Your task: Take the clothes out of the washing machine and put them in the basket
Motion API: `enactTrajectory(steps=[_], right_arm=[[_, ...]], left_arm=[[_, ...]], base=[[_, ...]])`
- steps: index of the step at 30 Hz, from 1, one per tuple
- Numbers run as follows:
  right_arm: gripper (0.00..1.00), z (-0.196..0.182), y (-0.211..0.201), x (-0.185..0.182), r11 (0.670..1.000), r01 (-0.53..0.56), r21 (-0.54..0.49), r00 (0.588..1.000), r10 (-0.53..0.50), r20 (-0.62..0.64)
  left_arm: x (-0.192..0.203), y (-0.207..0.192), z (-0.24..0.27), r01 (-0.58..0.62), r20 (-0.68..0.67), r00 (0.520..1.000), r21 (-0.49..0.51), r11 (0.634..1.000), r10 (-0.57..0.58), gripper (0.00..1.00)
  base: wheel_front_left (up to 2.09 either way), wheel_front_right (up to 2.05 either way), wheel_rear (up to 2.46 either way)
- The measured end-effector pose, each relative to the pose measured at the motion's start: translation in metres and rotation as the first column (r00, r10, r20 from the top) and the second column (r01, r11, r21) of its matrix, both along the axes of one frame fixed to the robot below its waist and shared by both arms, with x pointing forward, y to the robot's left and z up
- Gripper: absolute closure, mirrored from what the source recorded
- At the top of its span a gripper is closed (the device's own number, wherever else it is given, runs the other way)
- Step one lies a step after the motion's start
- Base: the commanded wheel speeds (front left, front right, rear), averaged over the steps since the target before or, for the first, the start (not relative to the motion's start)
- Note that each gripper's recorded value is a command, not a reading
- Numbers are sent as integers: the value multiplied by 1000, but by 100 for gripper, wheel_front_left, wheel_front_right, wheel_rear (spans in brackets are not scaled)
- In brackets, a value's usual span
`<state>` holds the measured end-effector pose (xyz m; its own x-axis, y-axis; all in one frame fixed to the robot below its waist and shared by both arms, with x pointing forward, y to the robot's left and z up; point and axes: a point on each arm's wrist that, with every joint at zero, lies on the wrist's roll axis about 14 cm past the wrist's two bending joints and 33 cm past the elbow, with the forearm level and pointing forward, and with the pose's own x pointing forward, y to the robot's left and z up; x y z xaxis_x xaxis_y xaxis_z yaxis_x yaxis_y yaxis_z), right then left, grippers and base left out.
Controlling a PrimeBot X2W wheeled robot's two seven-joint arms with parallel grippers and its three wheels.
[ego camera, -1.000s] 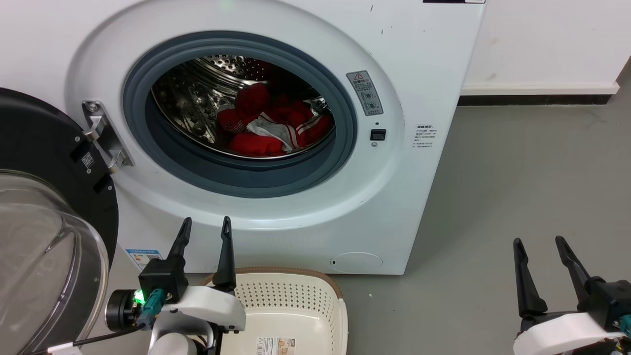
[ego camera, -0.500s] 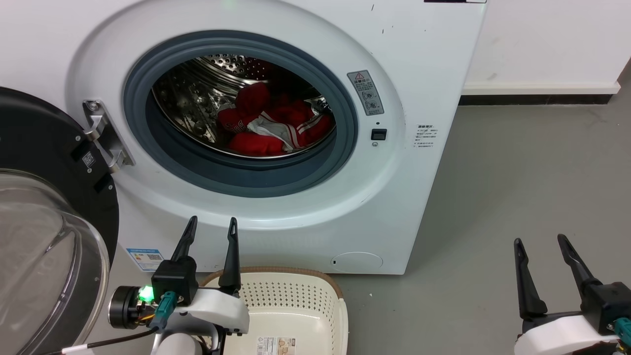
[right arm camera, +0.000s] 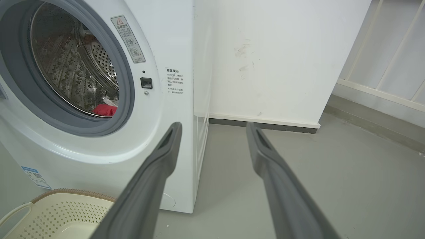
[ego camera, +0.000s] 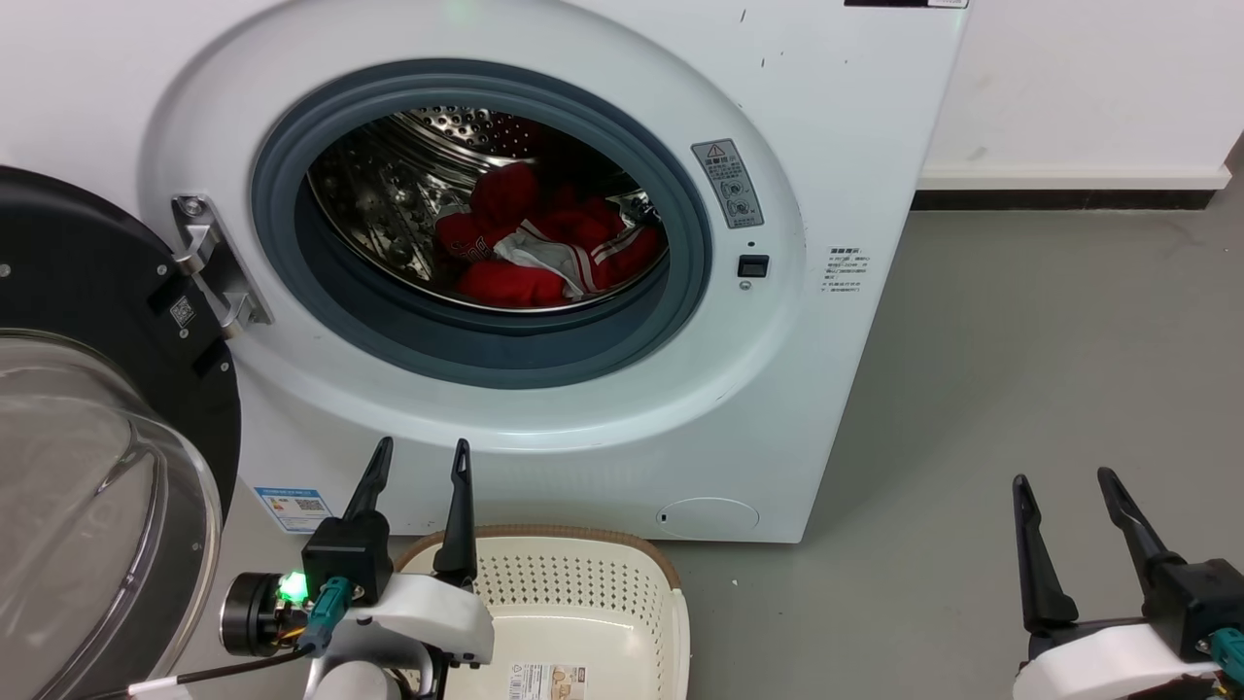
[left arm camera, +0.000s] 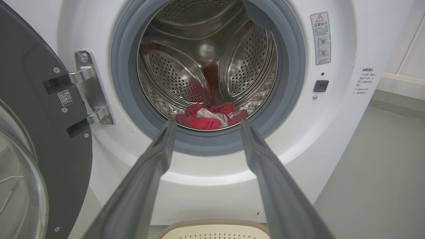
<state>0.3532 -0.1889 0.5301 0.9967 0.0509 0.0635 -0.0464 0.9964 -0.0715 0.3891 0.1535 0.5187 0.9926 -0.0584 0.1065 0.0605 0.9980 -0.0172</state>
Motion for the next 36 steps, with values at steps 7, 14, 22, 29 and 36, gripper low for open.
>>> enactTrajectory(steps=[7,14,22,29,36], right_arm=[[0,-2,0,1,1000,0,1,1000,0,-4],[0,-4,-1,2,1000,4,1,1000,-4,-7],[0,-5,-6,10,1000,19,-3,1000,-19,-11],[0,-11,-16,25,999,49,-4,999,-49,-21],[0,-28,-24,45,998,70,7,997,-70,-41]], left_arm=[[1,1,-1,-4,-5,1000,-5,1000,4,0],[3,3,0,-10,-2,1000,-4,1000,10,0],[30,-1,4,0,8,1000,18,1000,0,0],[80,-6,-5,19,-21,1000,48,999,-18,0],[140,-10,-29,33,-99,995,70,997,-26,0]], base=[[0,0,0],[0,0,0],[0,0,0],[0,0,0],[0,0,0]])
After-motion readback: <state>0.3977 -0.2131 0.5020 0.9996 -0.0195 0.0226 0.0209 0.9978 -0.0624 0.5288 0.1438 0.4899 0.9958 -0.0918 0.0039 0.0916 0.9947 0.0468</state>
